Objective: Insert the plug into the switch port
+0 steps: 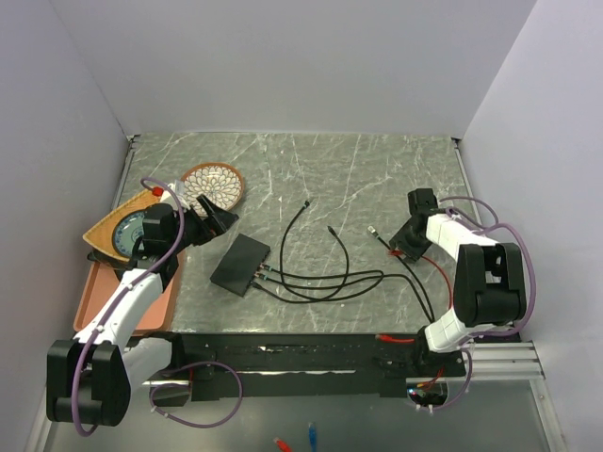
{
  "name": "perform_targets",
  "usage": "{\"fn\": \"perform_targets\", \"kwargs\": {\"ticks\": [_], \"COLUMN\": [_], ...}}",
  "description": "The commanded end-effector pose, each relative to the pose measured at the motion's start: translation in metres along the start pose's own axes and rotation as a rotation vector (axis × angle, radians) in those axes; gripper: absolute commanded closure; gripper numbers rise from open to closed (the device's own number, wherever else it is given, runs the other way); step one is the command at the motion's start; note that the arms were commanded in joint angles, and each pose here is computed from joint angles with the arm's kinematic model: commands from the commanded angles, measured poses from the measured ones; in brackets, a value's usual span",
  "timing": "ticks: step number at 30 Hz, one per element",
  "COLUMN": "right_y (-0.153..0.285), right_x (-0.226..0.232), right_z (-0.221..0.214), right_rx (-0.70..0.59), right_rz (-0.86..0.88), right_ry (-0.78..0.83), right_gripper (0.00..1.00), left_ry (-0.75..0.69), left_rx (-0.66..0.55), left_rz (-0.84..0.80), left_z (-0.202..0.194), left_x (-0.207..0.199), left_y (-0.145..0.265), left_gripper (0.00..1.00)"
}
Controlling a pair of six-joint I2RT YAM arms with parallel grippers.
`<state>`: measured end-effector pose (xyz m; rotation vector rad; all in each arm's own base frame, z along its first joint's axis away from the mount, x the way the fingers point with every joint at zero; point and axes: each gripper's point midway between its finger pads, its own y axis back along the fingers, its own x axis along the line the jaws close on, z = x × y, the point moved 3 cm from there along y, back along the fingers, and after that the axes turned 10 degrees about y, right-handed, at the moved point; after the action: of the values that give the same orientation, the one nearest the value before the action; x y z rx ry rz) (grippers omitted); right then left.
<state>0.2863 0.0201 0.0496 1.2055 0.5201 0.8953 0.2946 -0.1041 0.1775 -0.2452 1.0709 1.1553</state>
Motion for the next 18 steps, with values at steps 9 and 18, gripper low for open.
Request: {"fn": "perform_targets", "kwargs": {"ticks": [9,18], "right_y": [-0.009,-0.023], "right_x": [0.010,0.024], "right_z": [0.016,0.032], "right_rx": [-0.016,0.029], "right_rz": [0.023,0.075], "right_ry": [0.004,0.040], "right_gripper": [0.54,0.88], "left_ry": [-0.018,-0.036], "left_rx": [-0.001,-0.004], "left_rz": [-0.026,-0.006], "left_z": [0.002,0.002], "left_x": [-0.001,0.002], "left_y": [-0.005,-0.003], "left_gripper": [0.04,0.04]}}
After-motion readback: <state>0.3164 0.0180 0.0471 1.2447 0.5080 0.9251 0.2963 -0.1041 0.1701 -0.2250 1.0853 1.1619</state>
